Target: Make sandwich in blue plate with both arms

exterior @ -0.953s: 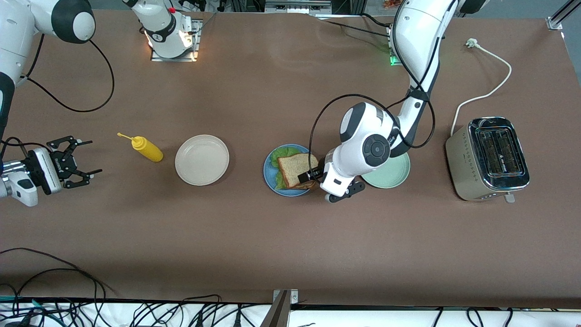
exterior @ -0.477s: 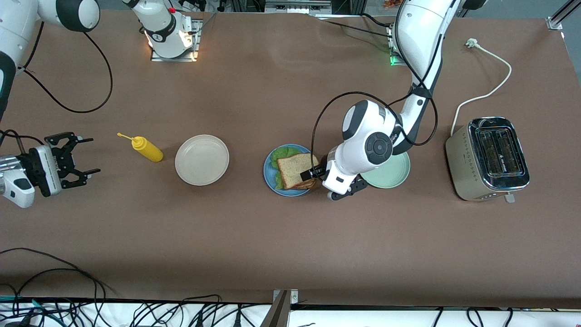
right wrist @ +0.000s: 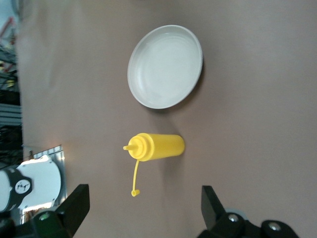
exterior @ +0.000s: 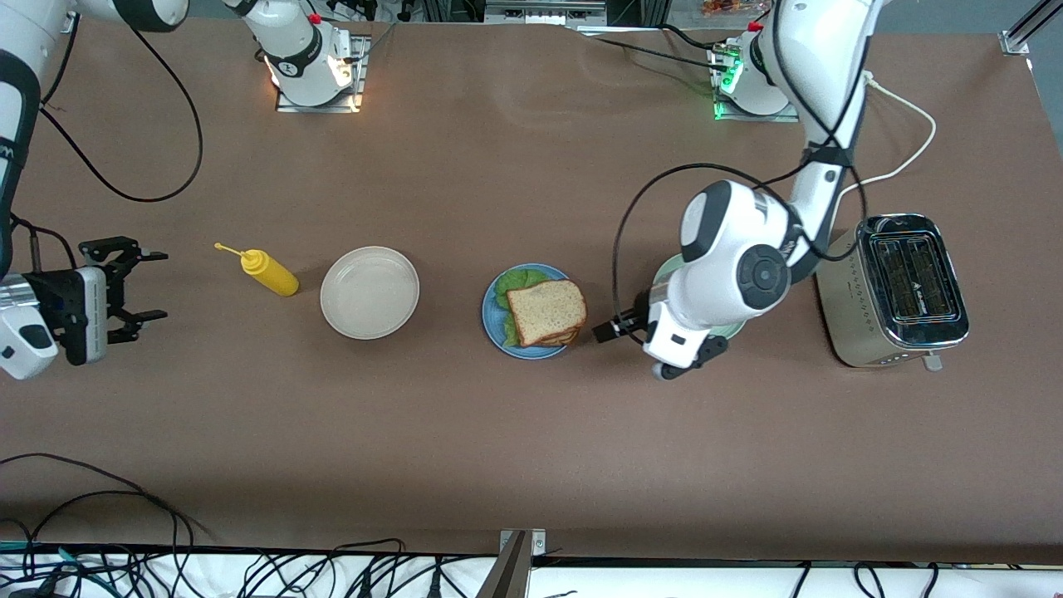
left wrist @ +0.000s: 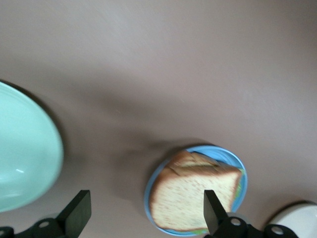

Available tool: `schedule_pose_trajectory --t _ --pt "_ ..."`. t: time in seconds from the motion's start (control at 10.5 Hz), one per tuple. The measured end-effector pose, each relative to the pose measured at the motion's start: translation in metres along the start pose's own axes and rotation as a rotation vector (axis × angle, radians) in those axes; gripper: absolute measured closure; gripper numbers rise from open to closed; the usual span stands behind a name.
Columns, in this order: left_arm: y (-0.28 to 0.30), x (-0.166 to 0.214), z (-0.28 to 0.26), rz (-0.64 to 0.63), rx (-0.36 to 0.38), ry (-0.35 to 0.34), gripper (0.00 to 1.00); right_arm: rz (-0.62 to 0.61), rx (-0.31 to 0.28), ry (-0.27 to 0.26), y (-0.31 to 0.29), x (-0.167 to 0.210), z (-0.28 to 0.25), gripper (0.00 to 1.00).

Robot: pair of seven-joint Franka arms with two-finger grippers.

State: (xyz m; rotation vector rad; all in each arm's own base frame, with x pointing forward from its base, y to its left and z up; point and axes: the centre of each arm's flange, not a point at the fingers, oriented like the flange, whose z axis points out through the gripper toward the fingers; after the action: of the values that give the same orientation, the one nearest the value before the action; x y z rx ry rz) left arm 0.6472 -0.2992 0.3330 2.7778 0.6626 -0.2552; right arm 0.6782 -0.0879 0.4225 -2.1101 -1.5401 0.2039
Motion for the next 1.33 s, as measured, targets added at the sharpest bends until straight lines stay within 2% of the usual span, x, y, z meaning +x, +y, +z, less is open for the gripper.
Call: schedule_pose_trajectory --t 0.19,0.38,0.48,0.57,0.76,0.86,1.05,1.24,1.33 --pt "-0.016 0.007 -0.039 0.041 0.083 0.054 0.0 0.096 -0.097 -0.043 -0.027 0.017 -0.018 0.0" --pt "-0.027 0.007 -0.078 0.093 0.126 0.102 0.0 0.192 -0.192 -0.125 -0.054 0.046 -0.024 0.0" --pt "-0.038 0.01 -0.099 0.126 0.139 0.102 0.0 0.26 -0.232 -0.16 -0.068 0.064 -0.022 0.0" --pt "-0.055 0.016 -0.121 0.167 0.15 0.089 0.0 0.345 -0.27 -0.161 -0.079 0.077 -0.018 0.0" --pt "-0.103 0.037 -0.168 0.251 0.179 0.065 0.0 0.613 -0.33 -0.106 -0.095 0.081 -0.005 0.0" --pt "-0.125 0.044 -0.191 0.28 0.213 0.065 0.0 0.755 -0.342 -0.081 -0.102 0.075 0.0 0.0" --pt "-0.149 0.044 -0.234 0.356 0.304 0.118 0.0 0.972 -0.393 -0.063 -0.117 0.068 -0.002 0.0" --pt "-0.168 0.038 -0.277 0.374 0.307 0.167 0.0 1.16 -0.462 -0.003 -0.139 0.067 -0.024 0.0" --pt "-0.178 0.034 -0.296 0.376 0.298 0.184 0.0 1.21 -0.49 0.037 -0.155 0.068 -0.038 0.0"
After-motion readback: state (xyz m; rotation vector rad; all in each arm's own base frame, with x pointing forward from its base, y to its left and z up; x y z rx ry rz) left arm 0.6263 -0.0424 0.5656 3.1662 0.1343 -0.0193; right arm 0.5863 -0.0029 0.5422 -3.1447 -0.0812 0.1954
